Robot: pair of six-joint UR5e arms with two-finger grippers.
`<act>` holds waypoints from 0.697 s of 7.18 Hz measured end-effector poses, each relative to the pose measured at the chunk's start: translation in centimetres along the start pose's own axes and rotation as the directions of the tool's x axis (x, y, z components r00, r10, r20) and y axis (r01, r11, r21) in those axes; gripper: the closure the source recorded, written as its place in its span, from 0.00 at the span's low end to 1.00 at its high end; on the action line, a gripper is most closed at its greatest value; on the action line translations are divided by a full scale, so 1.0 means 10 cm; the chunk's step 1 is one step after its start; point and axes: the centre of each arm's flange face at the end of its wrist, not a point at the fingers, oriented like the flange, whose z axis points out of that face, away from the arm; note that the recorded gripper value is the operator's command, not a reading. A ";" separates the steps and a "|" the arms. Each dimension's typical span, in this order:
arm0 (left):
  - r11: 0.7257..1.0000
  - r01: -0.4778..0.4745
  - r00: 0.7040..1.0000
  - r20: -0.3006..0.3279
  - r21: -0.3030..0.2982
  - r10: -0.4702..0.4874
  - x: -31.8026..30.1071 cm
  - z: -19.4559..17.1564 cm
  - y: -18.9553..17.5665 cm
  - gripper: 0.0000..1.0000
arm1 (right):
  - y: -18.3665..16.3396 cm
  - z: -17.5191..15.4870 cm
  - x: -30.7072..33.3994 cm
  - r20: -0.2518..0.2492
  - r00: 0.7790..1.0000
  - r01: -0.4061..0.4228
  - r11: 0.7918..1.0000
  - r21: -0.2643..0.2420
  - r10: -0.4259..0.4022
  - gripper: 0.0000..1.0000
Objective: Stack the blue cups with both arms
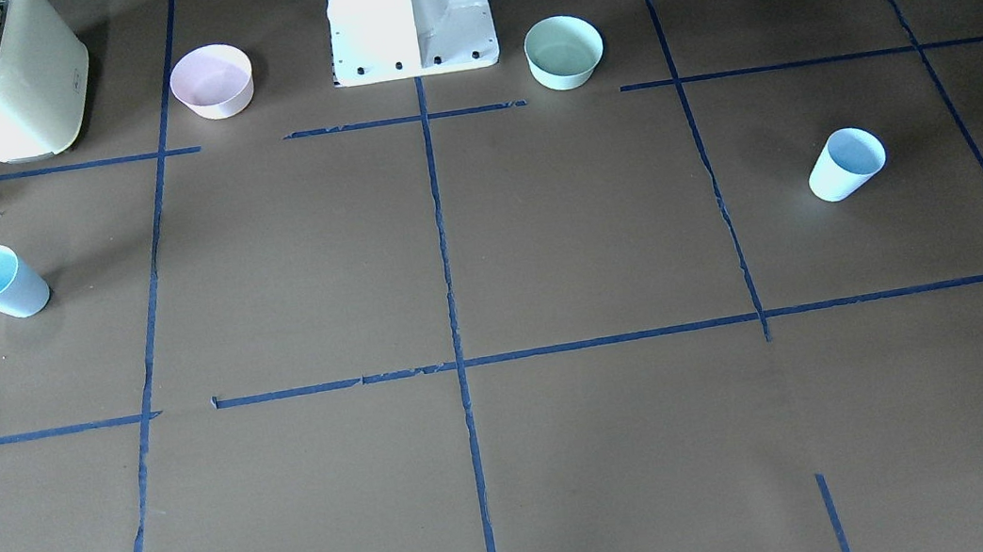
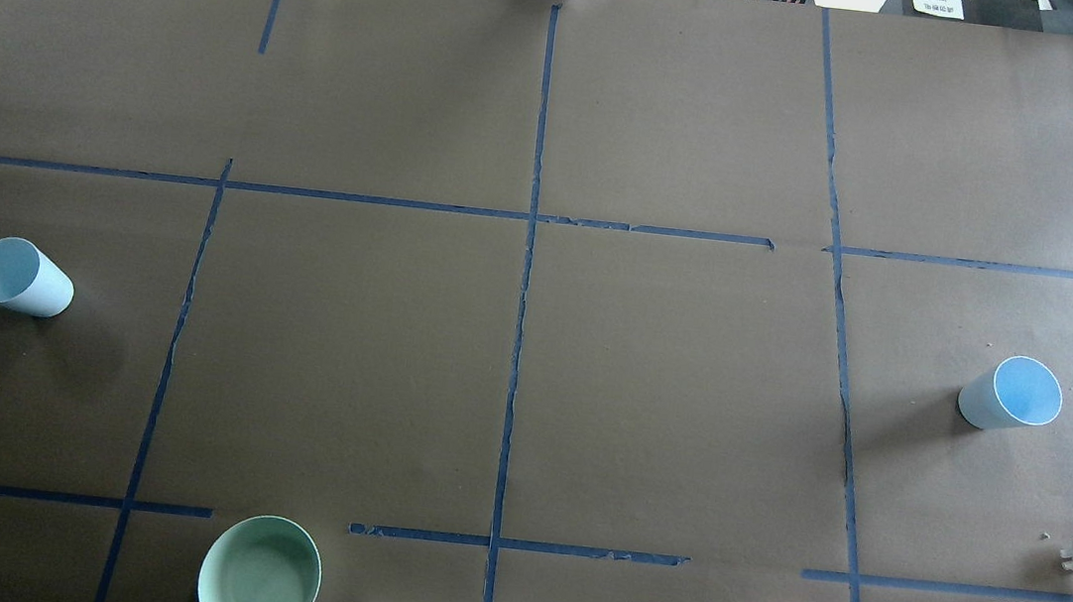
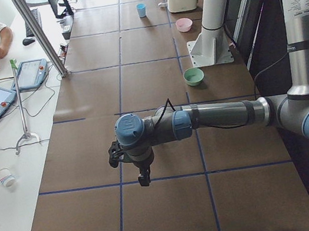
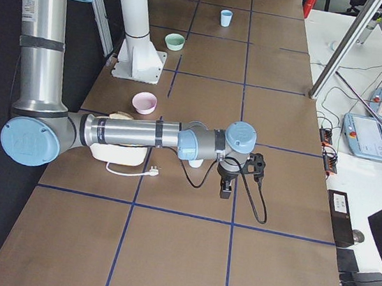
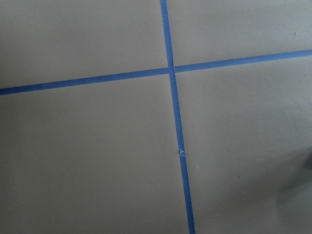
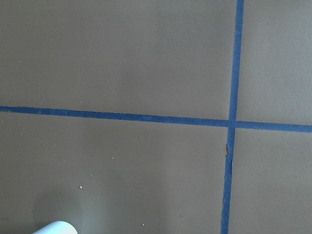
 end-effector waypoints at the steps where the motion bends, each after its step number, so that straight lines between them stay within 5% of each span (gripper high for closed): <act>1: 1.000 0.002 1.000 0.006 -0.005 -0.002 0.00 0.00 0.00 0.00 | 0.01 0.02 0.02 0.002 1.000 -0.006 1.000 -0.006 0.006 0.00; 3: 1.000 0.001 0.999 0.054 -0.014 0.000 0.01 -0.03 0.02 0.00 | 0.03 0.09 0.08 0.006 1.000 -0.018 1.000 -0.019 0.018 0.00; 5: 0.999 -0.014 0.981 0.191 -0.031 0.020 -0.06 -0.09 0.01 0.00 | 0.02 0.08 0.07 0.009 1.000 -0.011 1.000 -0.016 0.011 0.00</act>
